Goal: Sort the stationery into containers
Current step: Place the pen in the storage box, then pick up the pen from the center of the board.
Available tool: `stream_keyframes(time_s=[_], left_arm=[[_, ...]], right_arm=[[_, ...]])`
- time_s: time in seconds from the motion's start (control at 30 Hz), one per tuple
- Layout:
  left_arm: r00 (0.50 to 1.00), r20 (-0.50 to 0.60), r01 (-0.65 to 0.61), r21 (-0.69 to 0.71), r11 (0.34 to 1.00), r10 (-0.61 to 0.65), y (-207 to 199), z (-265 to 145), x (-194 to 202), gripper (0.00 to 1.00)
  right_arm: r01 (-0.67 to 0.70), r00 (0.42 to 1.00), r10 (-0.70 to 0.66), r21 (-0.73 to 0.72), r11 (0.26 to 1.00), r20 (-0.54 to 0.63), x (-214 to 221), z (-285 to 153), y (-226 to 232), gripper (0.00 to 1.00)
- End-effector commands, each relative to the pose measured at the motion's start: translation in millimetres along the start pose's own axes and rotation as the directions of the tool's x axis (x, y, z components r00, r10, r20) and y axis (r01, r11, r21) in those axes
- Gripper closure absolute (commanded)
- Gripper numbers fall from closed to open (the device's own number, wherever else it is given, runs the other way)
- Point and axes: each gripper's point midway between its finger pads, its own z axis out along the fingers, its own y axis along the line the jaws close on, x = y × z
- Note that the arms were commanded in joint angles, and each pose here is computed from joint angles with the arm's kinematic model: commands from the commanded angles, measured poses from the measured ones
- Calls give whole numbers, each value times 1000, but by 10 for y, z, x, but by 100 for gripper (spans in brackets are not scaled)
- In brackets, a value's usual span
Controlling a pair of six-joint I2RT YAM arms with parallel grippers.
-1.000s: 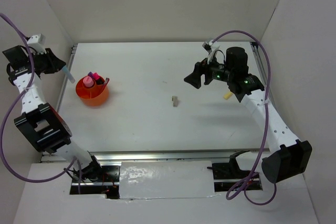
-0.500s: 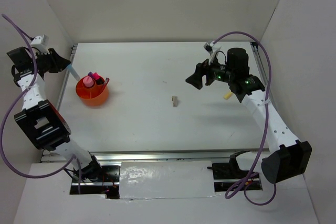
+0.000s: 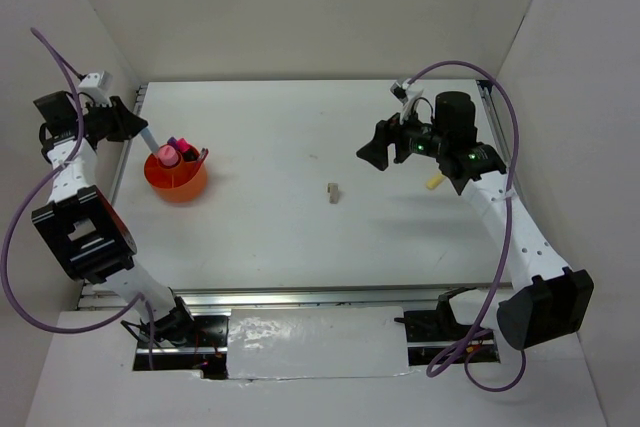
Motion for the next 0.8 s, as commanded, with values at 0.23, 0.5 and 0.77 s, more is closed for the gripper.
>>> stream_keyframes(time_s=[0.23,0.5,0.77], left_arm=[[992,-16,-125,-41,991,124,118,65,104,73],[993,-11,-122,-38,992,121,54,21,78,43],[980,102,-169,-45,985,173,-204,-164,-333,30]], right_arm=[[16,1000,-16,14,1000,-2,7,-55,-30,17],[-42,998,46,74,996,-52,192,-57,-164,18],[-241,958,281,362,900,-62,522,-264,-730,20]])
